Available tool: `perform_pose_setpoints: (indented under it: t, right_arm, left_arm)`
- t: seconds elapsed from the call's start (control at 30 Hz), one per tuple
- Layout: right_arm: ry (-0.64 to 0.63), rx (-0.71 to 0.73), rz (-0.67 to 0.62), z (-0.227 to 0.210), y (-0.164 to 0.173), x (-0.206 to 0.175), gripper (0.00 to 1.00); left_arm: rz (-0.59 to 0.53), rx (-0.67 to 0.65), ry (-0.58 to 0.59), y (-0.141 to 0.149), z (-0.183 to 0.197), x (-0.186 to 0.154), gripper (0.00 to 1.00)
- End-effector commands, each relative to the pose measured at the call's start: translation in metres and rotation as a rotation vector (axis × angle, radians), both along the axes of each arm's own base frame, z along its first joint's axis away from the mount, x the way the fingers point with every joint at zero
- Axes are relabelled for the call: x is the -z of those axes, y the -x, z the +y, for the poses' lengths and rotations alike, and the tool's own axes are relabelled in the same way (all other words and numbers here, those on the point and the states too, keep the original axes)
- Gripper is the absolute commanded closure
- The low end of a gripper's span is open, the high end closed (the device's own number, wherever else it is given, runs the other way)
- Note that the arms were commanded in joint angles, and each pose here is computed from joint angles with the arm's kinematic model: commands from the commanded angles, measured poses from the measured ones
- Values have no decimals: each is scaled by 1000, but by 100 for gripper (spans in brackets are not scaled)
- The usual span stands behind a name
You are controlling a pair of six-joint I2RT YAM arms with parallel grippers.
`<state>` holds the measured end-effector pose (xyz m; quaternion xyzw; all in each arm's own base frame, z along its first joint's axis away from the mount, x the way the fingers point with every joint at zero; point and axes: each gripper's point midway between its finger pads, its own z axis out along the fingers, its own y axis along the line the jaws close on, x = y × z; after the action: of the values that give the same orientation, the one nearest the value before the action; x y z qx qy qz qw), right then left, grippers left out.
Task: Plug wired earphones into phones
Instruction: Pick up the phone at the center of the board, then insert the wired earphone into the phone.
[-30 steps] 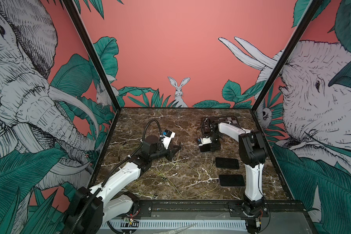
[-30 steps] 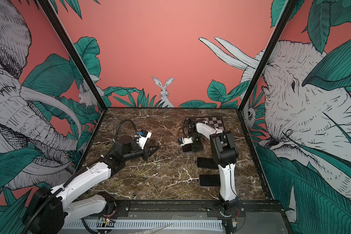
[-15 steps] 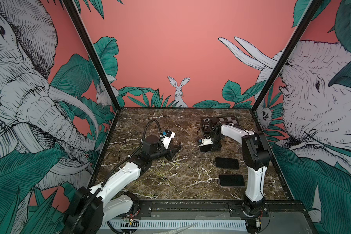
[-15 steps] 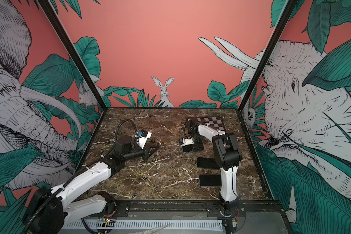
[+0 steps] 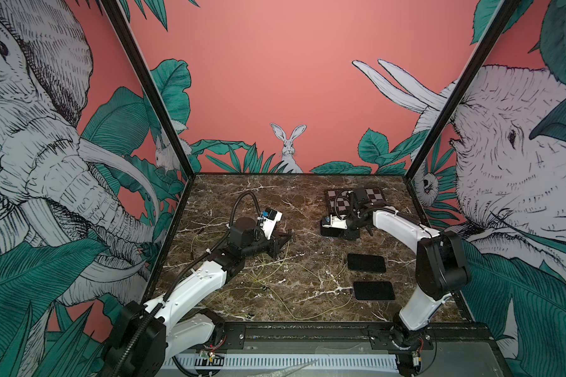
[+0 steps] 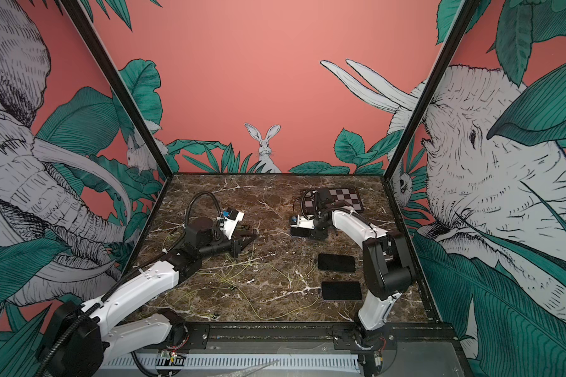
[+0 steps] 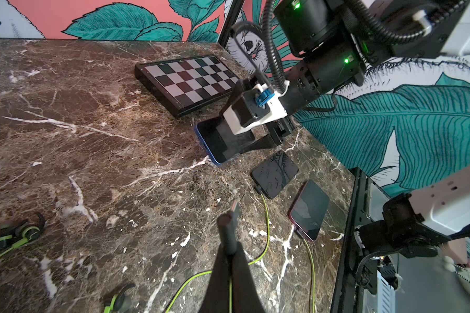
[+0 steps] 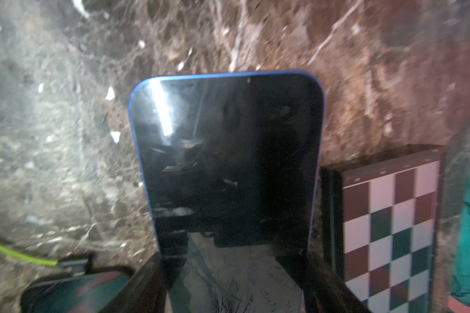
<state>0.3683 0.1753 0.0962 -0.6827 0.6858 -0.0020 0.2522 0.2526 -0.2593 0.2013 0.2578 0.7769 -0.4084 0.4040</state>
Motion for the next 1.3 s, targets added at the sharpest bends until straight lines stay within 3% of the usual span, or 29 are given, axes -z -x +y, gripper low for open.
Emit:
perform_pose_setpoints:
  t: [0.0, 0.3, 0.67, 0.97, 1.27]
  right_arm:
    - [-205, -23, -132, 37, -2, -42, 29]
    - [-439, -83, -338, 82, 14, -105, 30]
    - [-369, -144, -422, 101, 25, -103, 30]
    - [-365, -162, -456, 100, 28, -105, 30]
    - [-385, -193, -482, 107, 35, -116, 31]
  left_arm:
    - [20, -35, 36, -9, -1, -10, 100]
    - [134, -47, 110, -16, -12, -12, 100]
    - [58, -40, 196, -13, -11, -36, 100]
    - [76, -95, 89, -19, -3, -18, 100]
    - [110, -65, 97, -19, -9, -16, 100]
